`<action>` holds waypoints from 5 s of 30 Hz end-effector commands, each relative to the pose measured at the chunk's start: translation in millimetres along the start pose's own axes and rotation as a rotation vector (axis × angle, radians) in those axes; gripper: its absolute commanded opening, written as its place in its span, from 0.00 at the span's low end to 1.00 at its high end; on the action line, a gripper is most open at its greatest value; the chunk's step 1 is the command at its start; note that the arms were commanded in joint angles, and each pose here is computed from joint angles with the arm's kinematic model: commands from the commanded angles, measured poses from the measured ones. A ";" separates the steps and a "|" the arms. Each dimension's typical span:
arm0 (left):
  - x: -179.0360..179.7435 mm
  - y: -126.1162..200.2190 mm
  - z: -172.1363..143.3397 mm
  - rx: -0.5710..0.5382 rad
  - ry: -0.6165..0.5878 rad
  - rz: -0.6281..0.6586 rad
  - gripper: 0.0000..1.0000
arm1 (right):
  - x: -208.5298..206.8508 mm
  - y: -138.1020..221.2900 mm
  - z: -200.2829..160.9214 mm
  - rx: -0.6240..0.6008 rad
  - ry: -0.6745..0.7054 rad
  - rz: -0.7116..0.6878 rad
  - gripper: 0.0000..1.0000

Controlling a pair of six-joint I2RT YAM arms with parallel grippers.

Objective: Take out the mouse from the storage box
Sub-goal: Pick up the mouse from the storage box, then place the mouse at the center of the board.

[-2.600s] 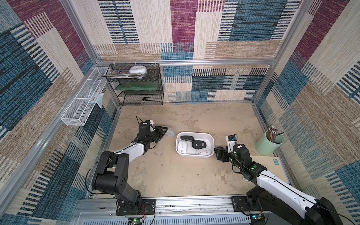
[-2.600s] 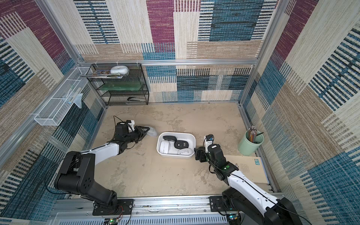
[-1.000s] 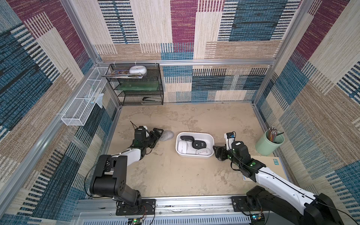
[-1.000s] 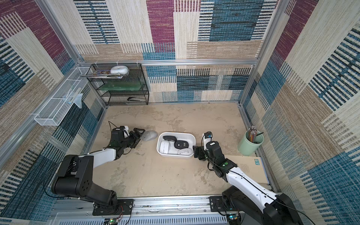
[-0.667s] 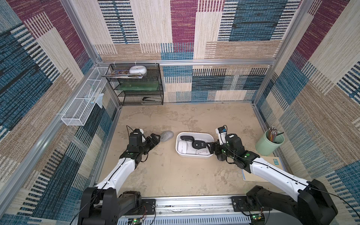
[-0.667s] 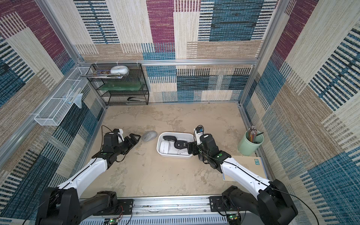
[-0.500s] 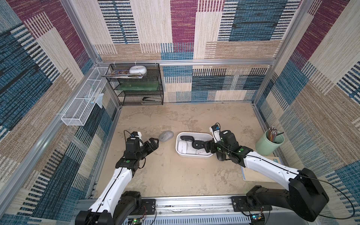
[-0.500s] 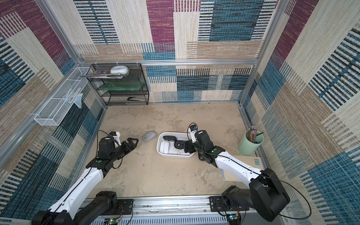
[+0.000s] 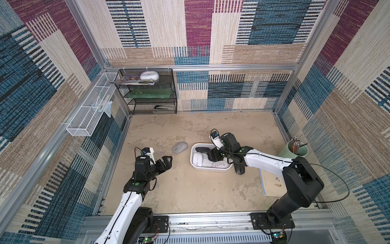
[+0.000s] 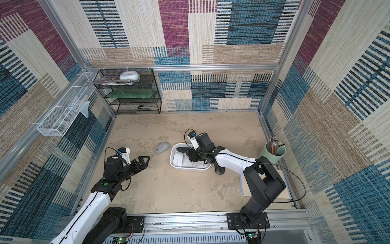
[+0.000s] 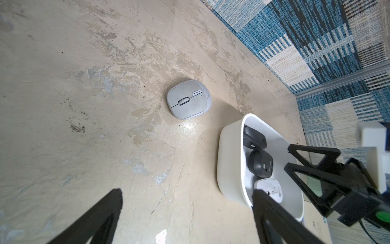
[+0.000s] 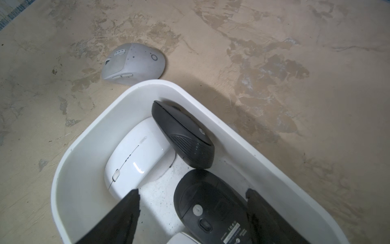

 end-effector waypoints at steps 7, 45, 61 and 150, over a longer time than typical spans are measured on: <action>-4.5 3.8 4.6 -0.033 -0.016 -0.028 0.99 | 7.5 -27.3 3.3 0.056 0.059 -0.003 0.76; -2.9 3.5 3.1 -0.028 -0.010 -0.017 0.99 | 19.2 -73.8 -5.6 0.130 0.240 -0.114 0.63; -0.9 2.1 1.7 -0.019 -0.004 -0.005 0.99 | 26.6 -77.5 -17.6 0.158 0.283 -0.118 0.48; 21.4 127.2 -14.0 -0.435 0.097 0.361 0.99 | 191.8 -84.6 -31.8 0.087 0.537 -0.279 0.24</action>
Point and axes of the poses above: each gripper's point midway between its finger pads, its own y axis back along the fingers, its own x axis along the line the jaws close on, z = x × y, the point moved 7 cm from there along y, back along the fingers, and after that the axes turned 14 degrees about -y, right-handed, at the moved point
